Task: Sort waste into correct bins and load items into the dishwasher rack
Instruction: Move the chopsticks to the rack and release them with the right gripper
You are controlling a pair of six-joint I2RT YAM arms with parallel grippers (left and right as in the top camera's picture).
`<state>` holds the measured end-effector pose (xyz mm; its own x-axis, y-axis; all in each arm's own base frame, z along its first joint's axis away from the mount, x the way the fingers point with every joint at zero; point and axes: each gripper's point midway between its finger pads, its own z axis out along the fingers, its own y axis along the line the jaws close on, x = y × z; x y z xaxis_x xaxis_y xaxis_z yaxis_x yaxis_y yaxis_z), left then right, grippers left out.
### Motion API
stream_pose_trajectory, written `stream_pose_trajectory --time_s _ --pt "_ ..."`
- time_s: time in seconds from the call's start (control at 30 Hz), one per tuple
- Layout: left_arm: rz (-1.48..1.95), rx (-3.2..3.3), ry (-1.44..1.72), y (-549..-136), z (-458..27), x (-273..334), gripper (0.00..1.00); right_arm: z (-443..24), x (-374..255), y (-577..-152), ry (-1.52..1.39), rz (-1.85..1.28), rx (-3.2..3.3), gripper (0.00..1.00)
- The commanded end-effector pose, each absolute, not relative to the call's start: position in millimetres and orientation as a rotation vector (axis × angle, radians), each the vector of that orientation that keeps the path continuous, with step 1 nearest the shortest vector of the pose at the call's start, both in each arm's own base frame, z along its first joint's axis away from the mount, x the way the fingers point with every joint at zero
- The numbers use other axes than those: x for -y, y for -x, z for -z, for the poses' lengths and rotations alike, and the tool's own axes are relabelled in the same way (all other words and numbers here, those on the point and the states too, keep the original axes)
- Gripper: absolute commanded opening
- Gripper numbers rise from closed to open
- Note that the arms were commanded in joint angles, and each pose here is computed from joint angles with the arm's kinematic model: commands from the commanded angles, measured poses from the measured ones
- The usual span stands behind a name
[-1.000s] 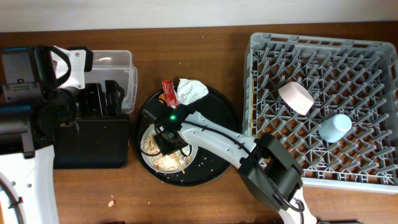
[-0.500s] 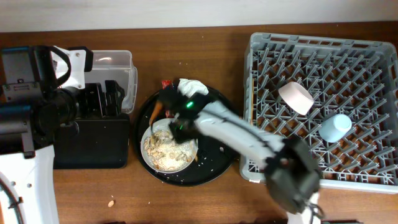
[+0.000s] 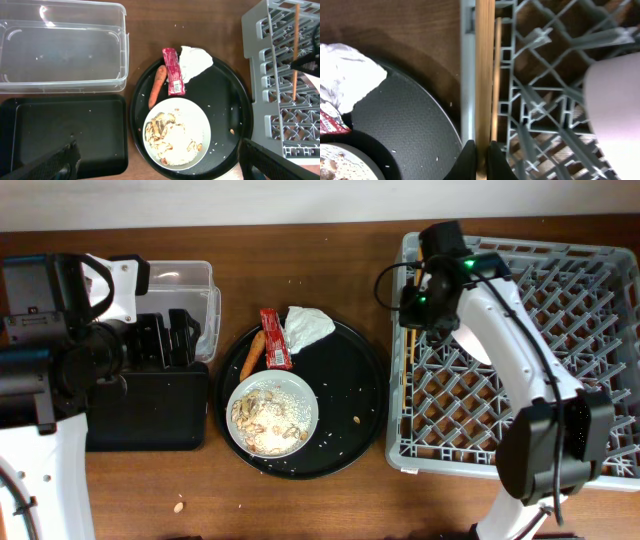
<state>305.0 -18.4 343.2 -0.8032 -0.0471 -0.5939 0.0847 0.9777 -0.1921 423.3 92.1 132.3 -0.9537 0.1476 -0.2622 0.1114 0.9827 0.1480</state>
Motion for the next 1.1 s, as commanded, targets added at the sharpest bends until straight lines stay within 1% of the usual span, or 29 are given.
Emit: stream_pose_trajectory --time_s 0.0,0.03,0.1,0.17,0.2,0.27,0.37,0.4,0.43,0.47,0.53,0.57,0.67,0.73,0.77,0.8,0.93,1.03,1.07 --pt "0.281 -2.476 -0.058 -305 -346 21 0.99 -118 -88 -427 -0.191 -0.110 -2.865 0.22" --pt "0.281 -2.476 -0.058 -305 -346 21 0.99 -119 -85 -428 -0.195 -0.099 -2.861 0.24" --pt "0.281 -2.476 -0.058 -305 -346 21 0.99 -124 -84 -427 -0.197 -0.104 -2.850 0.25" --pt "0.281 -2.476 -0.058 -305 -346 21 0.99 -140 -89 -421 -0.180 -0.154 -2.838 0.37" --pt "0.281 -2.476 -0.058 -305 -346 21 1.00 -153 -95 -416 -0.147 -0.197 -2.821 0.38" --pt "0.281 -2.476 -0.058 -305 -346 21 0.99 -194 -115 -402 -0.019 -0.289 -2.740 0.43" --pt "0.281 -2.476 -0.058 -305 -346 21 0.99 -281 -144 -359 0.205 -0.333 -2.515 0.51" --pt "0.281 -2.476 -0.058 -305 -346 21 0.99 -308 -148 -342 0.261 -0.323 -2.432 0.57" --pt "0.281 -2.476 -0.058 -305 -346 21 0.99 -330 -148 -326 0.293 -0.306 -2.363 0.69" --pt "0.281 -2.476 -0.058 -305 -346 21 0.99 -356 -148 -302 0.325 -0.321 -2.282 0.98" --pt "0.281 -2.476 -0.058 -305 -346 21 0.99 -382 -146 -278 0.346 -0.361 -2.196 0.98" --pt "0.281 -2.476 -0.058 -305 -346 21 0.99 -393 -136 -258 0.342 -0.364 -2.167 0.98" --pt "0.281 -2.476 -0.058 -305 -346 21 0.99 -410 -114 -223 0.321 -0.363 -2.110 0.98" --pt "0.281 -2.476 -0.058 -305 -346 21 0.99 -421 -81 -211 0.214 -0.245 -2.057 0.98" --pt "0.281 -2.476 -0.058 -305 -346 21 0.99 -425 -52 -203 0.065 -0.165 -2.040 0.98" --pt "0.281 -2.476 -0.058 -305 -346 21 0.99 -423 -39 -197 0.006 -0.119 -2.040 0.98" --pt "0.281 -2.476 -0.058 -305 -346 21 0.99 -413 -15 -200 -0.051 0.032 -2.023 0.98" --pt "0.281 -2.476 -0.058 -305 -346 21 0.99 -384 -4 -221 -0.163 0.033 -1.998 0.98" --pt "0.281 -2.476 -0.058 -305 -346 21 0.99 -361 -1 -233 -0.201 -0.006 -1.988 0.98"
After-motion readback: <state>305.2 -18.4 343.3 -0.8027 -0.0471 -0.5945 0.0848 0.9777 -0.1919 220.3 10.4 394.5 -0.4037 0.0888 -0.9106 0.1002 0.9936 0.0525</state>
